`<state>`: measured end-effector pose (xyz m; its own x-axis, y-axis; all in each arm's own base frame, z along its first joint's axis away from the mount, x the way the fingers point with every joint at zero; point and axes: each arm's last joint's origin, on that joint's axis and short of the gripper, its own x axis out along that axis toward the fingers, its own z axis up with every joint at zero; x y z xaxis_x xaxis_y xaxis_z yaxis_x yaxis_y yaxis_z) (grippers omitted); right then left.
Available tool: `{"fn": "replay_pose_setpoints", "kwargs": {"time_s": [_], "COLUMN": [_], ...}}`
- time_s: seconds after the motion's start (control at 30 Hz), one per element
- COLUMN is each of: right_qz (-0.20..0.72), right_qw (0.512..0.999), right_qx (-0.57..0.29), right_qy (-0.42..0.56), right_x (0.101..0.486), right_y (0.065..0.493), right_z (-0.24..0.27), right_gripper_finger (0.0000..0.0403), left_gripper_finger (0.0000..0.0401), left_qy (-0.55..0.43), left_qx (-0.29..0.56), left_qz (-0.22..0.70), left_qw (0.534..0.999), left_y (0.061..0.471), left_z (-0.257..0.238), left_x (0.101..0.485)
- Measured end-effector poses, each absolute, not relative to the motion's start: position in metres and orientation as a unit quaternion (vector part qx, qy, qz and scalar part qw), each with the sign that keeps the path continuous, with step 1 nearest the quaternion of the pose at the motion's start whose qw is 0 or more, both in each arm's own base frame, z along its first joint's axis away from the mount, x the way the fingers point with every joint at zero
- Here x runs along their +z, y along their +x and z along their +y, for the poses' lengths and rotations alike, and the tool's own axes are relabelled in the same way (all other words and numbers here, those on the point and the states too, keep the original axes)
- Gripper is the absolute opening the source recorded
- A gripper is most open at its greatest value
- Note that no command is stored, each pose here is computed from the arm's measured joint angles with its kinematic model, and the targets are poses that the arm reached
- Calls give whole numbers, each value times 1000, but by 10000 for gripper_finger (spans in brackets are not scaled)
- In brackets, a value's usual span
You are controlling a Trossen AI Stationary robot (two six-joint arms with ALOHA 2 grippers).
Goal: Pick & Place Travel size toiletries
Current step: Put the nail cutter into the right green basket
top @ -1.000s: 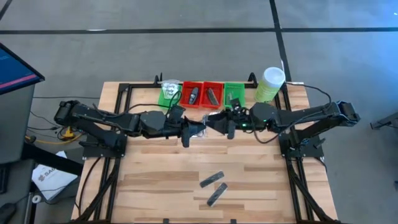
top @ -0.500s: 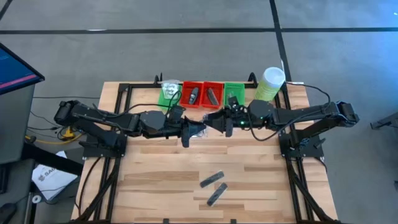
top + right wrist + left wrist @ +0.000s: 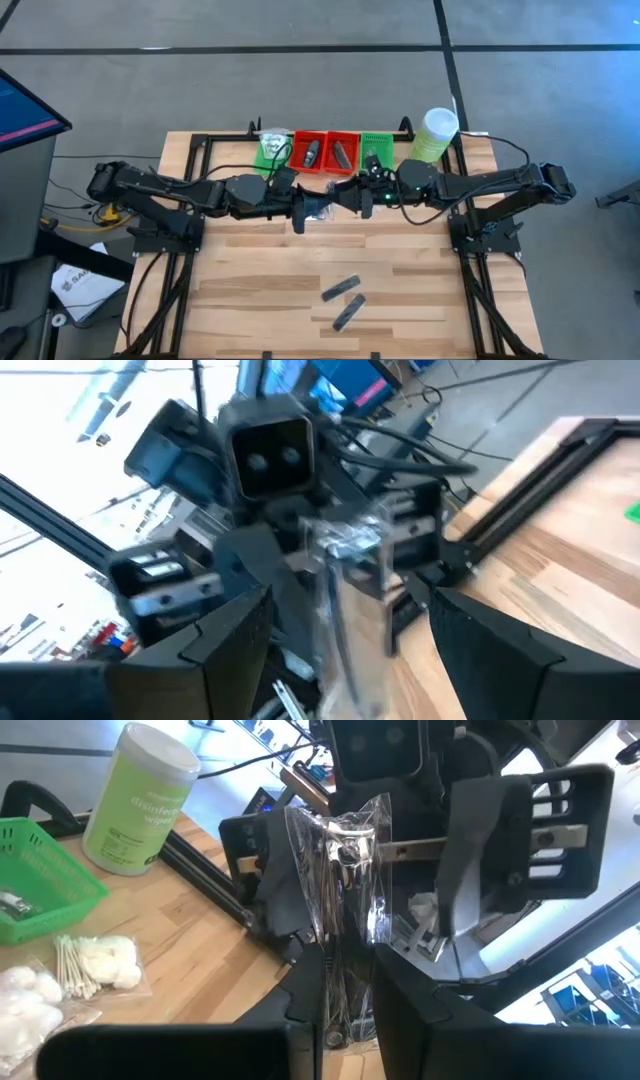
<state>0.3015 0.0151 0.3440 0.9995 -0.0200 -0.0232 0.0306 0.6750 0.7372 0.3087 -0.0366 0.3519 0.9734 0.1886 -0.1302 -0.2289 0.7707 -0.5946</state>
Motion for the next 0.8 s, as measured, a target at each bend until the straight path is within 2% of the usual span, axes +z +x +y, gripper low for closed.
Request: {"fn": "replay_pose_setpoints", "kwargs": {"time_s": [0.17,0.53,0.67,0.8], "right_qz": [4,4,6,9], "right_qw": [915,918,920,920], "right_qx": [-15,-17,-15,-17], "right_qy": [403,396,392,391], "right_x": [344,344,344,343], "right_y": [302,302,302,302], "right_z": [14,13,13,13], "right_gripper_finger": [234,96,49,49], "left_gripper_finger": [45,46,69,110], "left_qy": [-320,-320,-321,-319], "left_qx": [108,106,106,105], "left_qz": [32,34,34,34], "left_qw": [941,941,940,941], "left_y": [309,309,309,309], "left_z": [-37,-37,-37,-37], "left_x": [352,352,352,352]}}
